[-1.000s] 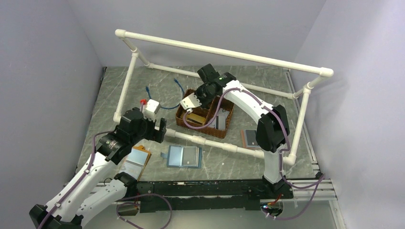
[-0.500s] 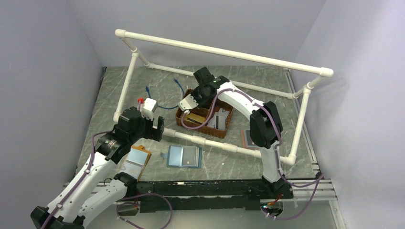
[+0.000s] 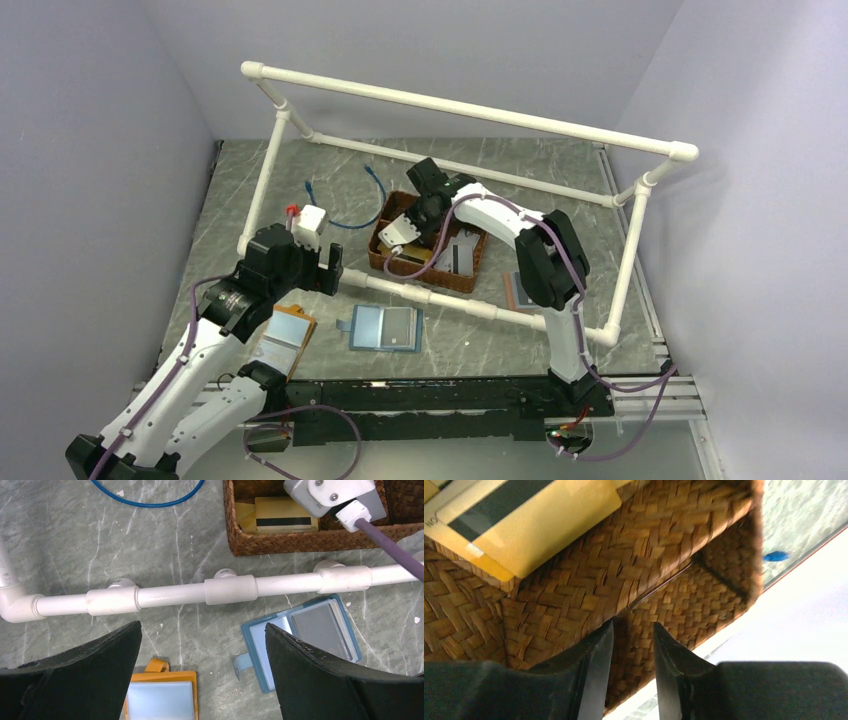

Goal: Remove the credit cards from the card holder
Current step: Place the credit card in the storage box, then reset both arms

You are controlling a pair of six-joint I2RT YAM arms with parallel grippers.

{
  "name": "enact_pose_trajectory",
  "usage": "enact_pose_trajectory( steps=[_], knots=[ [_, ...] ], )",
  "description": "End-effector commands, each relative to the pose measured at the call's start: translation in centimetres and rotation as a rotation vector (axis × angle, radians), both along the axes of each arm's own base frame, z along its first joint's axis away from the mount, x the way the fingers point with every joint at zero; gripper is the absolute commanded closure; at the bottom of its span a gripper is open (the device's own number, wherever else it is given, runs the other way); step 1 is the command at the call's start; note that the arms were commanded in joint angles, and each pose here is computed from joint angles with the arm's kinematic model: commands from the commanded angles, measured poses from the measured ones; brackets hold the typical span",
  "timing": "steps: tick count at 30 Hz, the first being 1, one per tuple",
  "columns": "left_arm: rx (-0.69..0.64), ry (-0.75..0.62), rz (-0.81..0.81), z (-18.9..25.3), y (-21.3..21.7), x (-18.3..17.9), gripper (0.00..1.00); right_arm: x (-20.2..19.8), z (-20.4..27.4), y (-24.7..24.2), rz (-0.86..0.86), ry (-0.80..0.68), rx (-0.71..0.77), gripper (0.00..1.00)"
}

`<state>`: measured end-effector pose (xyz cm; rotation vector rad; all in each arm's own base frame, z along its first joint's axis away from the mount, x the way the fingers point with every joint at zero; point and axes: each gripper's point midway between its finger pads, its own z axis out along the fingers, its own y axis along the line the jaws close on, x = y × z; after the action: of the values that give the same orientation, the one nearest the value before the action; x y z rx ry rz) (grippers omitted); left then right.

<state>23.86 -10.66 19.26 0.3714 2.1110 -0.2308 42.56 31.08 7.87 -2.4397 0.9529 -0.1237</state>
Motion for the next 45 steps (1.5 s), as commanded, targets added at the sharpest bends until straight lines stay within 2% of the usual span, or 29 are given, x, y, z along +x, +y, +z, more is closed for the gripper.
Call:
enact_pose_trajectory(
  steps=[1,7,12,15,19,21,24,27,29,32,40,45],
  knots=[
    [-0.019,-0.047,-0.025,1.1,-0.5,0.6,0.02,-1.2,2.7,-2.0,-0.03,0.027,0.023,0.6],
    [-0.03,-0.047,-0.023,1.2,-0.4,0.6,0.02,-2.5,7.3,-2.6,-0.089,0.032,0.116,0.58],
    [-0.039,-0.044,-0.033,1.2,-0.6,0.5,0.02,-4.5,10.9,-3.0,-0.238,0.105,0.222,0.49],
    [-0.046,-0.042,-0.038,1.2,-0.7,0.4,0.02,-7.0,13.0,-3.2,-0.417,0.247,0.355,0.43],
    [-0.087,-0.037,-0.058,1.5,-1.3,0.2,0.01,-13.5,14.3,-4.3,-0.543,0.562,0.507,0.36],
    [-0.105,-0.036,-0.067,1.5,-1.6,0.1,0.01,-16.3,15.5,-5.8,-0.505,0.671,0.629,0.25],
    [-0.146,-0.015,-0.095,1.5,-2.3,0.0,0.01,-17.6,15.8,-9.0,-0.533,0.755,0.839,0.02],
    [-0.194,0.025,-0.106,1.3,-3.0,0.0,0.01,-19.2,16.6,-10.8,-0.507,0.872,1.019,0.01],
    [-0.252,0.056,-0.116,1.3,-3.7,-0.1,0.0,-19.4,16.8,-11.7,-0.54,0.95,1.084,0.01],
    [-0.367,0.115,-0.152,1.3,-5.5,-0.9,0.01,-18.5,16.2,-12.2,-0.598,0.942,1.092,0.01],
    [-0.709,0.332,-0.107,0.0,-8.7,-3.2,0.0,-15.0,13.9,-14.7,-0.8,0.744,1.07,0.01],
    [-0.819,0.462,-0.003,-0.9,-9.0,-4.0,0.0,-15.1,14.2,-14.8,-0.798,0.737,1.076,0.01]
  ],
)
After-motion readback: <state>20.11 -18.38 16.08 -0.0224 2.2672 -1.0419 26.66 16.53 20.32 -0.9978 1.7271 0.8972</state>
